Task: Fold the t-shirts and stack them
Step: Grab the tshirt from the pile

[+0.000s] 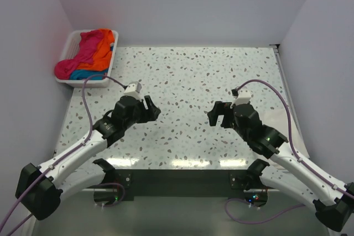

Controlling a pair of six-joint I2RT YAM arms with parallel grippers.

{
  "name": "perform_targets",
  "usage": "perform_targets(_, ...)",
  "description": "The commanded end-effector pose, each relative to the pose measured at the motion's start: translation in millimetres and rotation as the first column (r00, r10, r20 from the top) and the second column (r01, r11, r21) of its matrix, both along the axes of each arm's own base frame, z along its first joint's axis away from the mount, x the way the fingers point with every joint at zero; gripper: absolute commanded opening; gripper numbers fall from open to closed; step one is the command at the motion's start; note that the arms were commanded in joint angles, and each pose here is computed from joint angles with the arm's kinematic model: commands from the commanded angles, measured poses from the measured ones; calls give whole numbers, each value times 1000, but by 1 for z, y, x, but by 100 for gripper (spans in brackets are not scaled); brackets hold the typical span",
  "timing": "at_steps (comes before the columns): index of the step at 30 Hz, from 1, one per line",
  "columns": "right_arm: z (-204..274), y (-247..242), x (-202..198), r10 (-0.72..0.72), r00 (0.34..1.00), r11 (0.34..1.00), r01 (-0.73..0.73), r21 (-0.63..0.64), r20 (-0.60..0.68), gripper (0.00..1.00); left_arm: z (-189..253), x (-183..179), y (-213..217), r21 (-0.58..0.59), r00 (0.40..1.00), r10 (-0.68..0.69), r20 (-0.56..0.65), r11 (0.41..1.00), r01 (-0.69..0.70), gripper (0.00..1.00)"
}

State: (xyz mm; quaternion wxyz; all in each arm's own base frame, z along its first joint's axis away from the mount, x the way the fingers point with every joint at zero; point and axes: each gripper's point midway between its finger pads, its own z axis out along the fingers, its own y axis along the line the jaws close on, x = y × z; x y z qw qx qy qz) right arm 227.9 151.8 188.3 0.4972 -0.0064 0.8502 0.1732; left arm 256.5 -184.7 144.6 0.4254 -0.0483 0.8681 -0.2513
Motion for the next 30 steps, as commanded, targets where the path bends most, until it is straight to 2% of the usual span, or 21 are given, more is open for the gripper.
perform_targets(1,18,0,3,-10,999,1000,9,18,36,99,20,13,-6,-48,998,25,49,999,-23,71)
perform_targets(4,19,1,2,2,999,1000,-3,12,36,99,44,37,0,-35,988,114,102,993,-111,72)
perform_targets(6,20,2,2,21,999,1000,-21,1,37,99,45,52,6,-18,983,160,93,987,-159,72)
perform_targets(11,15,5,-1,66,998,997,-65,-43,20,99,77,104,21,-61,954,272,128,962,-266,73)
perform_targets(14,12,9,-1,87,996,995,-86,-41,13,99,76,128,38,-50,936,332,116,943,-329,73)
perform_targets(19,5,21,-3,134,990,990,-135,-37,-32,99,96,172,101,6,839,509,190,854,-520,74)
perform_targets(23,-3,19,-3,130,990,989,-133,-57,-52,99,88,201,157,61,758,620,200,765,-642,77)
perform_targets(26,-5,20,-4,143,988,987,-146,-60,-55,99,82,218,188,91,719,663,209,719,-690,77)
perform_targets(30,-5,23,-4,159,986,985,-162,-62,-53,99,73,238,211,124,698,685,208,690,-713,79)
